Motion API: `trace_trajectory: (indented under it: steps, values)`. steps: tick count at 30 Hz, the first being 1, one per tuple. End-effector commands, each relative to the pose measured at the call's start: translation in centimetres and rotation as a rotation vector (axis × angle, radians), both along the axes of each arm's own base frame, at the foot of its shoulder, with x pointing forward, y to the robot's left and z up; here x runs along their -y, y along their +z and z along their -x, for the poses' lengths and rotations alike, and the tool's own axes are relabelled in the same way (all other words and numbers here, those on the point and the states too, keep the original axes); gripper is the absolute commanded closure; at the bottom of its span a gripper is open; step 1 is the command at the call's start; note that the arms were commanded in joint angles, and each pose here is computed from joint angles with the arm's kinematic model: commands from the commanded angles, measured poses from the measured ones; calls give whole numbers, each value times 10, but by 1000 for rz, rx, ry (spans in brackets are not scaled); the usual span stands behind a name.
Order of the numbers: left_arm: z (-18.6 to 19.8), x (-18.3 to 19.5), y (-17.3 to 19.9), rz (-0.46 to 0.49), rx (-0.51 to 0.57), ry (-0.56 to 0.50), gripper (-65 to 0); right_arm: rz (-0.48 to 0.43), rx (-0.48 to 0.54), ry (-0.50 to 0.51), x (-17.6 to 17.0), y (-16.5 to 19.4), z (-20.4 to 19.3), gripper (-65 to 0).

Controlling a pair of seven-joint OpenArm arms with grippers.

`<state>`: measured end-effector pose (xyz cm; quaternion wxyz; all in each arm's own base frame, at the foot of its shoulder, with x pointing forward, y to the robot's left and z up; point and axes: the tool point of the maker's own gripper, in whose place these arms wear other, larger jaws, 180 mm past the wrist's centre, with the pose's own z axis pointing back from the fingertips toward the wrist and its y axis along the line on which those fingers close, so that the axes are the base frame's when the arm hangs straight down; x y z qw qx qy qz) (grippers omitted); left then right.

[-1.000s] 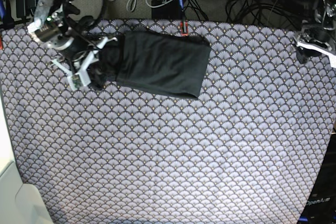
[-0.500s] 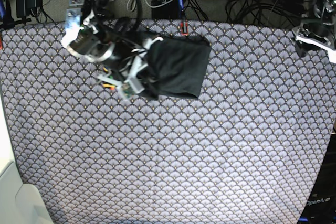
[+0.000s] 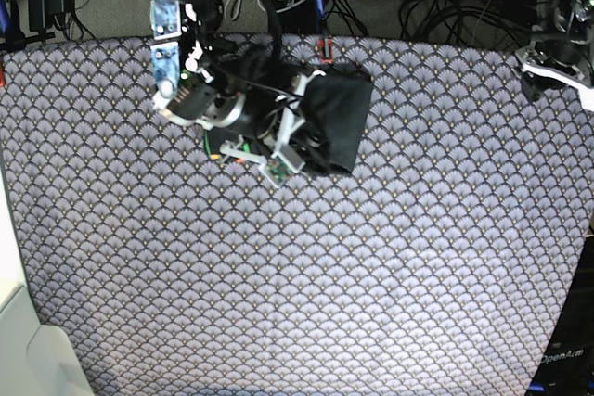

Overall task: Fold the T-shirt properly
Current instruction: 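Lift the strip end with the right gripper and fold it onto the stack, then press the folded bundle down with the right gripper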

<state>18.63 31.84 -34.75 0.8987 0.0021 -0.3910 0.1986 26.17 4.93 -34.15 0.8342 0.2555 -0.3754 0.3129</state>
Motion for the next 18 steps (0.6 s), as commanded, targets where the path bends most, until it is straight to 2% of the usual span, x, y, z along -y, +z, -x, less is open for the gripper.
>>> trace_trajectory:
  steps: [1, 12, 14, 18]
  values:
    - [-6, -3, 11, -24, 34, -10, -312, -51, 44, 9, -9, 16, -7, 0]
    - [-5, -3, 11, -23, 32, -10, -312, -47, 57, 37, -17, 18, -15, -2]
    - [-5, -3, 11, -23, 32, -10, -312, -47, 57, 37, -17, 18, -15, -28]
    - [-4, -3, 10, -23, 31, -10, -312, -46, 57, 37, -17, 18, -15, -121]
